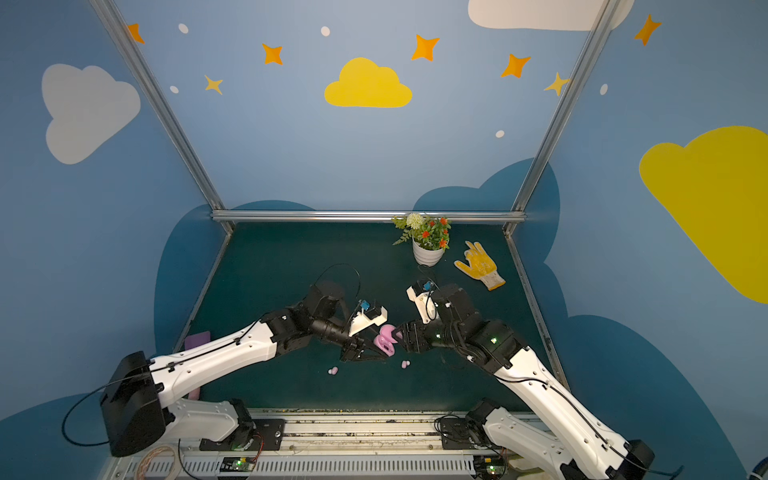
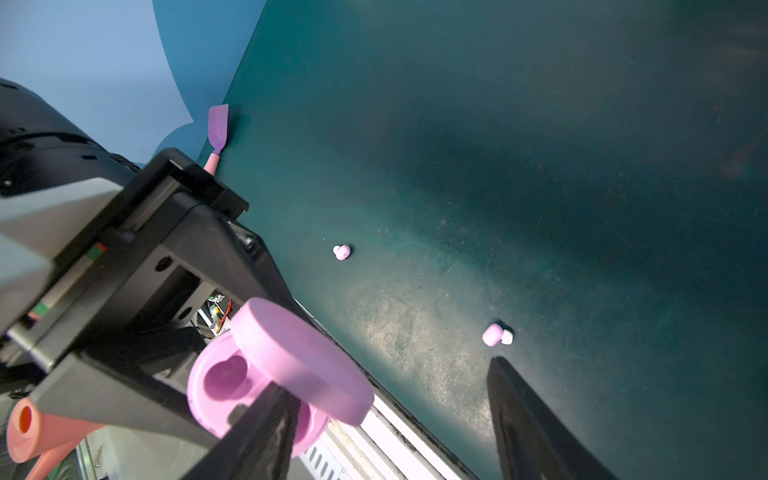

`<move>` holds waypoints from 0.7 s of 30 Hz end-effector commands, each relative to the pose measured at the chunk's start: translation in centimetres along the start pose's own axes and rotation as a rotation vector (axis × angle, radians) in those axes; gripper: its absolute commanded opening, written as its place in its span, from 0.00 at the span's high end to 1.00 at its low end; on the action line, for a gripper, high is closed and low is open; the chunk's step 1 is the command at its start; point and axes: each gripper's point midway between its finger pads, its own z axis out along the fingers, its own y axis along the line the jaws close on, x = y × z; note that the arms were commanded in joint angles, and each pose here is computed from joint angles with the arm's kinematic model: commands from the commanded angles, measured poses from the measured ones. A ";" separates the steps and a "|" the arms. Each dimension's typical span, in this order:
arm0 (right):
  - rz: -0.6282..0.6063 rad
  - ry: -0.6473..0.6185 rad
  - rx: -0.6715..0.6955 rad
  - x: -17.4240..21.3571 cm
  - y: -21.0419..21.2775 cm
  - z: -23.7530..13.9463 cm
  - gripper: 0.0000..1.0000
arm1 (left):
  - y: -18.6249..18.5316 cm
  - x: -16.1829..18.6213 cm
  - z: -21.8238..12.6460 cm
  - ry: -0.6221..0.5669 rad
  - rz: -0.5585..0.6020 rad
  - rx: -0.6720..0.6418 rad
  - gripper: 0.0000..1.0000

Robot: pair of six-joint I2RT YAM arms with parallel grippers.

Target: Insert the wireless bluetooth earbuds into the charging case

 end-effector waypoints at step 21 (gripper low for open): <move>0.265 0.146 0.048 5.0 -3.0 2.3 0.19 | 4.0 0.4 -5.4 -0.102 -0.065 -0.273 0.86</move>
